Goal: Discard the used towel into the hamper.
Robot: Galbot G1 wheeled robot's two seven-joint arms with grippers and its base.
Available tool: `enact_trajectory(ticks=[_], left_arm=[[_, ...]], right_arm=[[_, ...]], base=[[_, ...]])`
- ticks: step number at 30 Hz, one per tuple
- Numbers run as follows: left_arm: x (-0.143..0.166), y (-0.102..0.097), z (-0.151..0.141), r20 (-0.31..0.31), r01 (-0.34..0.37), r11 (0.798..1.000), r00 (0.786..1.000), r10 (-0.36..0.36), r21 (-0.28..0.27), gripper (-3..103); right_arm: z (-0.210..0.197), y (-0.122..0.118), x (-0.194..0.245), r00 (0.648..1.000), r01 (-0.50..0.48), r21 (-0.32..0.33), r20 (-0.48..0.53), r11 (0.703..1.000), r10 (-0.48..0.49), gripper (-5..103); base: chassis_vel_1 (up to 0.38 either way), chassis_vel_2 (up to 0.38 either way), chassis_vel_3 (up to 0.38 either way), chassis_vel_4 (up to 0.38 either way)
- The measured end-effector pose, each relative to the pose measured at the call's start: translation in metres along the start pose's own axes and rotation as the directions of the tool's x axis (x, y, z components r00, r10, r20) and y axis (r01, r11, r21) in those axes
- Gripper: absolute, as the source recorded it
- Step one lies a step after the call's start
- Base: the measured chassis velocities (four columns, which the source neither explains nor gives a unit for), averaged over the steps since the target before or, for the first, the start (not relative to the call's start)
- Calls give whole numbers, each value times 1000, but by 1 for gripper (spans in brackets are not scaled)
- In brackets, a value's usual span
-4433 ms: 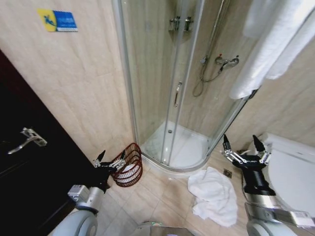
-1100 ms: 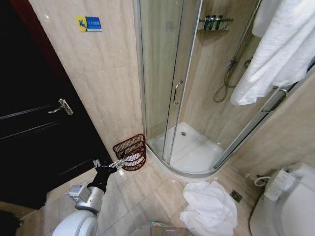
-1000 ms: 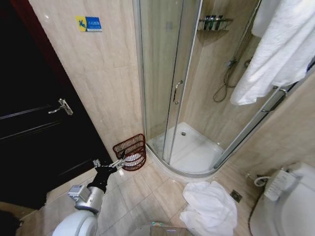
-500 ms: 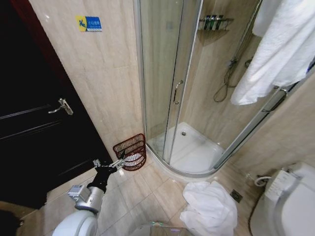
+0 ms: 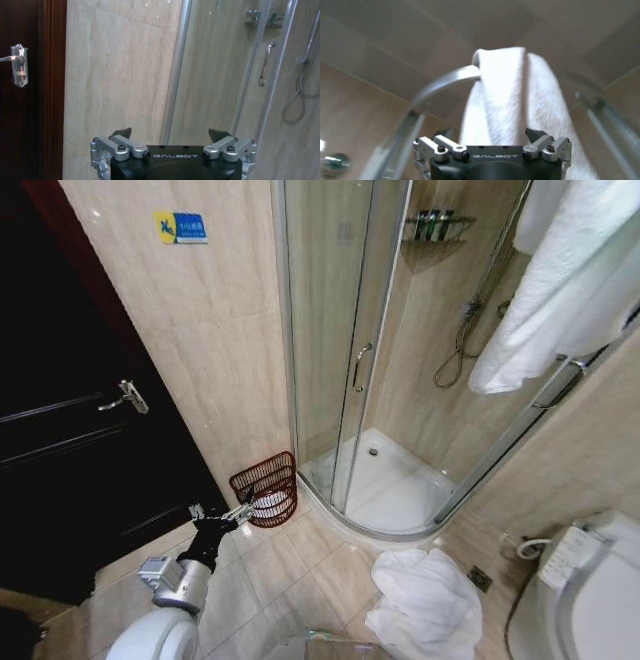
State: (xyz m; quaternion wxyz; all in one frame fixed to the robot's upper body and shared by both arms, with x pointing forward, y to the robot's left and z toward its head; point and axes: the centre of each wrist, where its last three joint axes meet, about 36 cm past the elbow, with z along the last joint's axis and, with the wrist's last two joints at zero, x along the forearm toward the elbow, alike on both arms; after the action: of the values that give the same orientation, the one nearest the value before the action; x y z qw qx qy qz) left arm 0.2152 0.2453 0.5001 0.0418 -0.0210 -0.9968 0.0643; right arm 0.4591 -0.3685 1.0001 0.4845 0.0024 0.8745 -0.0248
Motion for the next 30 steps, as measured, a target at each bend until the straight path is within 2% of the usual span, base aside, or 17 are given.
enact_trajectory(ticks=[1, 3, 5, 6, 8, 10, 12, 13, 16, 17, 19, 20, 23, 24, 27, 29, 30], left_arm=[[0, 0, 0, 0, 0, 1000, 1000, 0, 0, 100], [0, 0, 0, 0, 0, 1000, 1000, 0, 0, 100], [0, 0, 0, 0, 0, 1000, 1000, 0, 0, 100], [0, 0, 0, 0, 0, 1000, 1000, 0, 0, 100], [0, 0, 0, 0, 0, 1000, 1000, 0, 0, 100], [0, 0, 0, 0, 0, 1000, 1000, 0, 0, 100], [0, 0, 0, 0, 0, 1000, 1000, 0, 0, 100], [0, 0, 0, 0, 0, 1000, 1000, 0, 0, 100], [0, 0, 0, 0, 0, 1000, 1000, 0, 0, 100], [0, 0, 0, 0, 0, 1000, 1000, 0, 0, 100], [0, 0, 0, 0, 0, 1000, 1000, 0, 0, 100], [0, 0, 0, 0, 0, 1000, 1000, 0, 0, 100], [0, 0, 0, 0, 0, 1000, 1000, 0, 0, 100], [0, 0, 0, 0, 0, 1000, 1000, 0, 0, 100], [0, 0, 0, 0, 0, 1000, 1000, 0, 0, 100], [0, 0, 0, 0, 0, 1000, 1000, 0, 0, 100], [0, 0, 0, 0, 0, 1000, 1000, 0, 0, 100]], right_arm=[[-4, -3, -12, 999, -42, 71, 12, 997, 42, 98], [-5, -5, -16, 998, -59, 97, 15, 993, 58, 98], [-3, -14, -25, 994, -113, 189, 17, 975, 112, 96], [0, -16, -26, 993, -118, 200, 8, 973, 118, 98], [2, -17, -27, 993, -117, 196, -4, 974, 120, 99], [11, -15, -30, 992, -101, 129, -63, 986, 110, 102], [15, -14, -33, 991, -100, 113, -79, 989, 109, 102], [19, -12, -36, 989, -97, 97, -98, 990, 107, 98], [22, -10, -39, 986, -95, 73, -129, 993, 104, 98], [26, -10, -41, 982, -95, 44, -158, 995, 101, 96], [32, -11, -39, 977, -92, 5, -193, 996, 91, 88], [32, -11, -39, 977, -92, 5, -193, 996, 91, 88], [35, -12, -33, 977, -79, 6, -200, 997, 78, 77], [35, -12, -33, 977, -79, 6, -200, 997, 78, 77], [33, -13, -31, 978, -68, 9, -196, 998, 69, 65], [32, -14, -31, 979, -66, 10, -195, 998, 67, 65], [30, -14, -31, 980, -62, 13, -191, 998, 64, 57]], base=[[0, 0, 0, 0], [0, 0, 0, 0], [0, 0, 0, 0], [0, 0, 0, 0], [0, 0, 0, 0], [0, 0, 0, 0], [0, 0, 0, 0], [0, 0, 0, 0], [0, 0, 0, 0], [0, 0, 0, 0], [0, 0, 0, 0], [0, 0, 0, 0], [0, 0, 0, 0], [0, 0, 0, 0], [0, 0, 0, 0], [0, 0, 0, 0], [0, 0, 0, 0]])
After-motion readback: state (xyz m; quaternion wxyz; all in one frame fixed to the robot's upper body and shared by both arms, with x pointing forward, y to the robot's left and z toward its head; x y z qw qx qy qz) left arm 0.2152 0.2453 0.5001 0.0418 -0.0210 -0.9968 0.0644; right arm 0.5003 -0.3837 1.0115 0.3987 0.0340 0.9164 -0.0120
